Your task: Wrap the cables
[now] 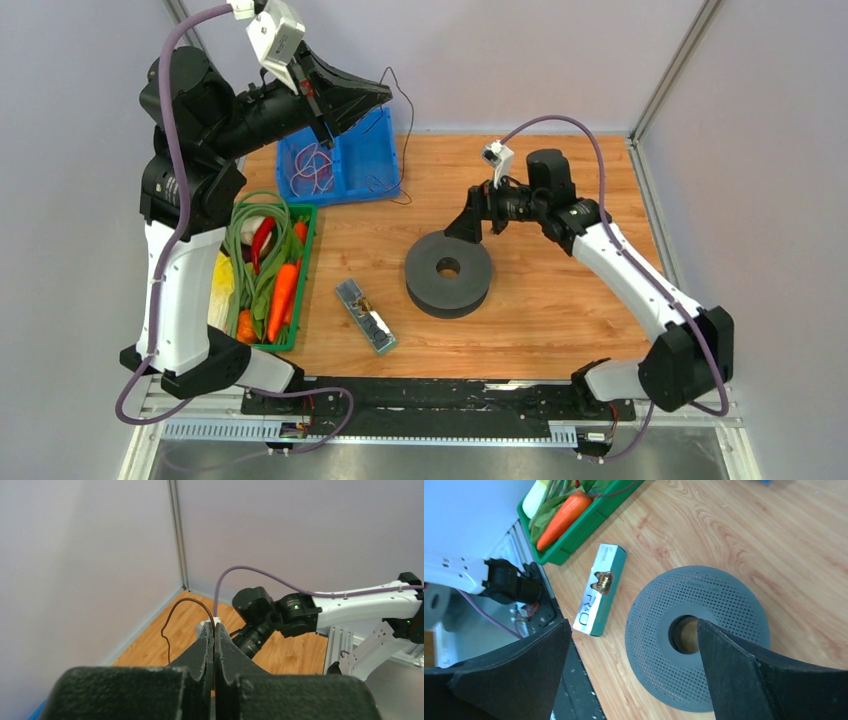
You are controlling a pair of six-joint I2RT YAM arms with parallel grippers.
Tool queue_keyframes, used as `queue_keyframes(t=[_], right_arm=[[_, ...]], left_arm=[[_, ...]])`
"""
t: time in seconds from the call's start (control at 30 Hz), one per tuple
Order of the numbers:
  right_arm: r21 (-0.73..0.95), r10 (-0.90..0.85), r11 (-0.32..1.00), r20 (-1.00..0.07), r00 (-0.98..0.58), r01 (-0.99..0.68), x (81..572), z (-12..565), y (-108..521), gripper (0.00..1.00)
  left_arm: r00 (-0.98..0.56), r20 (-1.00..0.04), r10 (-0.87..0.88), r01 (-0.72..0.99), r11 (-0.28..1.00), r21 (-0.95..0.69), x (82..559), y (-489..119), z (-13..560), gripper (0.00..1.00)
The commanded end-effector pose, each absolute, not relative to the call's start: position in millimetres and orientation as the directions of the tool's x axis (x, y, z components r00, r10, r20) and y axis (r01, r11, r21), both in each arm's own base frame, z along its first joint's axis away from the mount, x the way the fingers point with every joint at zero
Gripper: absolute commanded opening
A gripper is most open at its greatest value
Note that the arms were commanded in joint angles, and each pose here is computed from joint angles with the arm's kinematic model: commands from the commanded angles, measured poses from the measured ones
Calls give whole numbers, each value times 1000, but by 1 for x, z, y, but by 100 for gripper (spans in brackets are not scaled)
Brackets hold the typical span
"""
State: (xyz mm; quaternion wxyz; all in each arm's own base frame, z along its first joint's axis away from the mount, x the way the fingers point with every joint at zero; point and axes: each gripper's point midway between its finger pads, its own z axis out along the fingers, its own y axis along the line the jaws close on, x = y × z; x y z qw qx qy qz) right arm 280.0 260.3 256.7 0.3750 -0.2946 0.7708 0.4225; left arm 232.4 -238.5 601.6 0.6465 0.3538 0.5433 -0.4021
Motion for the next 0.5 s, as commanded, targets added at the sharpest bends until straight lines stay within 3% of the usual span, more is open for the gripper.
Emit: queue_keyframes(t=[0.0, 0.23, 0.47], right_arm=[[589, -13, 421, -756, -654, -690, 298, 280, 286, 100], [809, 78, 323, -540, -838, -491, 302, 290, 292, 100], [847, -182, 293, -406, -896, -443, 217, 217, 307, 100]], left_arm=[[106, -981, -163, 917, 396, 33, 220, -239, 612, 0], [87, -983, -160, 920, 391, 18, 220, -241, 605, 0], [89, -980, -180, 927, 374, 15, 219, -247, 611, 0]])
